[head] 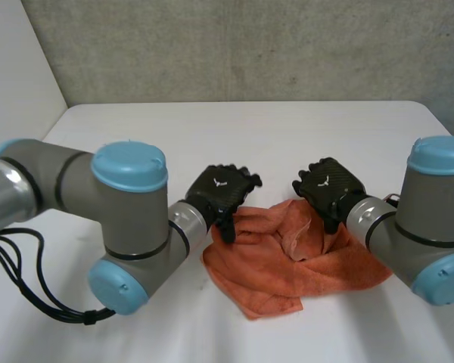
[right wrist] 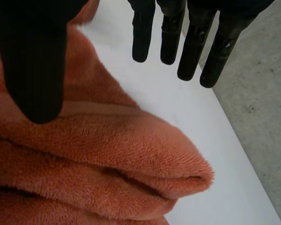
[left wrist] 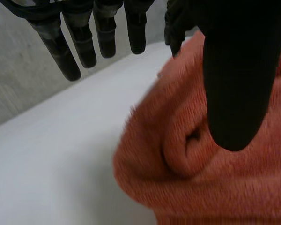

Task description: Fold the laundry

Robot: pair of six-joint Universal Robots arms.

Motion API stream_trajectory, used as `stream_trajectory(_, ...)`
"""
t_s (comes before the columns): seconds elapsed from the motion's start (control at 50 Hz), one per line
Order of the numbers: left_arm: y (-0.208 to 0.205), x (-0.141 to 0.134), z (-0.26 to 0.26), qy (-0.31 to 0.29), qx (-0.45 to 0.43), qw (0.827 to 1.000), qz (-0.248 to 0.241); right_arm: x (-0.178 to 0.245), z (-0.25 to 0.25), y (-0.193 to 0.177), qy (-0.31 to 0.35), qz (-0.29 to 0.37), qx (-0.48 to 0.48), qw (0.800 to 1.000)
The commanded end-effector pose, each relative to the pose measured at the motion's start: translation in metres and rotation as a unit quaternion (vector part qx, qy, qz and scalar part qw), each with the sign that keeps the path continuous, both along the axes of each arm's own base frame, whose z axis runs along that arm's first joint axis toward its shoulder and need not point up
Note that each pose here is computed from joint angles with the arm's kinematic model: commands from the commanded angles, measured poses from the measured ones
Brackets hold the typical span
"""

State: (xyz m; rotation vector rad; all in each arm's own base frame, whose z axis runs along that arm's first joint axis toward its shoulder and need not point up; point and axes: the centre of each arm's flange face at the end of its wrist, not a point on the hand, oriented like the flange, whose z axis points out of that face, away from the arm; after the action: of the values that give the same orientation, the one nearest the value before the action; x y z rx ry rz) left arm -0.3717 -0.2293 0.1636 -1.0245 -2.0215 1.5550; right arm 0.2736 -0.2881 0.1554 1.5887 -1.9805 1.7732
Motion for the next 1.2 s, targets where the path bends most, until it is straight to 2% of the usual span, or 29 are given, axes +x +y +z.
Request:
stream_trajectory(0.02,-0.007,-0.005,-0.022,-0.016,-0.004,1.000,-0.006,0.002,-0.025,-0.008,0.043,0.011,-0.008,0.999)
stream_trajectory(0.16,-0.014,-0.010,-0.021,-0.003,-0.045,0.999,-0.009,0.006,-0.016,-0.024,0.038,0.011,-0.040,0.998)
stream_trajectory(0.22,-0.017,-0.012,-0.009,0.013,-0.066,0.998,-0.006,0.006,-0.006,-0.030,0.029,0.004,-0.058,0.998)
stream_trajectory(0.26,-0.021,-0.012,0.023,0.045,-0.108,0.993,0.004,0.007,0.017,-0.039,-0.001,-0.020,-0.090,0.996)
stream_trajectory(0.28,-0.021,-0.012,0.024,0.045,-0.108,0.993,0.004,0.007,0.018,-0.039,-0.002,-0.021,-0.090,0.996)
stream_trajectory(0.32,-0.023,-0.009,0.076,0.095,-0.173,0.980,0.024,0.005,0.058,-0.046,-0.070,-0.059,-0.130,0.987)
stream_trajectory(0.34,-0.023,-0.009,0.076,0.095,-0.173,0.980,0.024,0.005,0.058,-0.046,-0.070,-0.059,-0.130,0.987)
stream_trajectory(0.36,-0.023,-0.004,0.103,0.123,-0.206,0.970,0.036,0.004,0.079,-0.047,-0.112,-0.074,-0.147,0.980)
stream_trajectory(0.38,-0.023,-0.004,0.103,0.123,-0.206,0.970,0.036,0.001,0.100,-0.046,-0.155,-0.084,-0.162,0.971)
stream_trajectory(0.4,-0.021,0.002,0.131,0.148,-0.238,0.959,0.046,0.000,0.101,-0.046,-0.155,-0.084,-0.162,0.971)
stream_trajectory(0.42,-0.016,0.008,0.156,0.171,-0.265,0.947,0.053,-0.003,0.119,-0.044,-0.193,-0.090,-0.170,0.962)
stream_trajectory(0.44,-0.016,0.008,0.156,0.172,-0.265,0.947,0.053,-0.003,0.119,-0.044,-0.193,-0.090,-0.170,0.962)
stream_trajectory(0.48,0.000,0.021,0.197,0.205,-0.303,0.929,0.054,-0.009,0.149,-0.037,-0.258,-0.094,-0.176,0.945)
stream_trajectory(0.5,0.000,0.021,0.198,0.205,-0.303,0.929,0.054,-0.009,0.149,-0.037,-0.259,-0.094,-0.176,0.945)
stream_trajectory(0.54,0.007,0.027,0.211,0.216,-0.315,0.923,0.054,-0.023,0.175,-0.031,-0.307,-0.102,-0.181,0.929)
stream_trajectory(0.58,0.021,0.037,0.230,0.230,-0.330,0.914,0.053,-0.029,0.182,-0.030,-0.324,-0.107,-0.180,0.923)
stream_trajectory(0.64,0.032,0.043,0.239,0.238,-0.337,0.909,0.050,-0.034,0.186,-0.030,-0.347,-0.111,-0.169,0.916)
stream_trajectory(0.72,0.036,0.043,0.234,0.235,-0.331,0.913,0.047,-0.035,0.188,-0.031,-0.355,-0.111,-0.163,0.914)
stream_trajectory(0.76,0.035,0.040,0.227,0.229,-0.323,0.917,0.045,-0.032,0.168,-0.043,-0.347,-0.120,-0.138,0.920)
stream_trajectory(0.8,0.031,0.026,0.196,0.205,-0.289,0.934,0.034,-0.029,0.149,-0.054,-0.336,-0.126,-0.119,0.926)
stream_trajectory(0.82,0.031,0.026,0.196,0.205,-0.289,0.935,0.034,-0.029,0.149,-0.055,-0.336,-0.127,-0.119,0.926)
stream_trajectory(0.84,0.032,0.016,0.175,0.188,-0.266,0.945,0.023,-0.025,0.132,-0.064,-0.326,-0.132,-0.100,0.931)
stream_trajectory(0.86,0.032,0.016,0.174,0.188,-0.266,0.945,0.023,-0.022,0.116,-0.072,-0.317,-0.140,-0.078,0.935)
stream_trajectory(0.9,0.042,-0.006,0.131,0.151,-0.217,0.965,-0.006,-0.020,0.102,-0.078,-0.307,-0.148,-0.057,0.938)
stream_trajectory(0.92,0.042,-0.006,0.131,0.151,-0.216,0.965,-0.006,-0.020,0.091,-0.085,-0.298,-0.156,-0.041,0.941)
stream_trajectory(0.96,0.047,-0.019,0.088,0.110,-0.170,0.979,-0.024,-0.020,0.080,-0.090,-0.289,-0.163,-0.024,0.943)
stream_trajectory(0.98,0.047,-0.020,0.088,0.110,-0.170,0.979,-0.024,-0.020,0.080,-0.090,-0.288,-0.163,-0.024,0.943)
stream_trajectory(1.02,0.049,-0.025,0.054,0.079,-0.132,0.988,-0.033,-0.023,0.062,-0.095,-0.271,-0.181,0.005,0.945)
stream_trajectory(1.2,0.065,-0.034,0.047,0.078,-0.122,0.988,-0.058,-0.047,0.071,-0.092,-0.255,-0.248,0.007,0.935)
